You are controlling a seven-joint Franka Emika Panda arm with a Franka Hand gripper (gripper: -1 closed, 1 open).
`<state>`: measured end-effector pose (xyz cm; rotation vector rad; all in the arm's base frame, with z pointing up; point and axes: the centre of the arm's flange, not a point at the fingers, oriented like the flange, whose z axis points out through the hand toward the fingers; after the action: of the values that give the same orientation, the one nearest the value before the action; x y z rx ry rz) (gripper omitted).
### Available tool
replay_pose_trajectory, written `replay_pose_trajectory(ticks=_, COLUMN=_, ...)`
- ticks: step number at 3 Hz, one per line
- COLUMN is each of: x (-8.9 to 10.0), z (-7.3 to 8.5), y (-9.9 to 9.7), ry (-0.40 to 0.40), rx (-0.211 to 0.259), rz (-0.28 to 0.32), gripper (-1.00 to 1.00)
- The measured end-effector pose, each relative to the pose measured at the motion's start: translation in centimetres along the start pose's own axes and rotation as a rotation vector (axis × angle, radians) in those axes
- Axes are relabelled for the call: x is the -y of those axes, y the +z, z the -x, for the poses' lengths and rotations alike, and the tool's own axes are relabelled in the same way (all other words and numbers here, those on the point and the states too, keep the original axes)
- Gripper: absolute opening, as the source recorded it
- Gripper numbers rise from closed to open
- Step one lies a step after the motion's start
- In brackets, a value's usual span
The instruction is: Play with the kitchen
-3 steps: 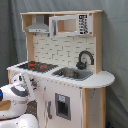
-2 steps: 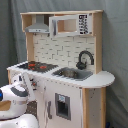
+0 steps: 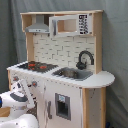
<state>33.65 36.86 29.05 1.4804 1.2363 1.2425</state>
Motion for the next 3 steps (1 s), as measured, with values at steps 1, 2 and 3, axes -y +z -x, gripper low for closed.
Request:
replay_pose_trajectory(ticks=1, x=-1.4, z=-1.0, y=-0.4, ry=-0.093, rx=-0.023, rz=0.032, gripper=1.00)
replay_pose_trajectory(ticks=2, x=-3.0, z=-1.9, y=-1.3, ry=-0.174, rx=-0.046, rz=0.058, gripper=1.00)
replay_pose_trajectory(ticks=3, x=-3.8, z=-2.7, y=-2.2, ry=-0.262, rx=-0.060, rz=0.075, gripper=1.00)
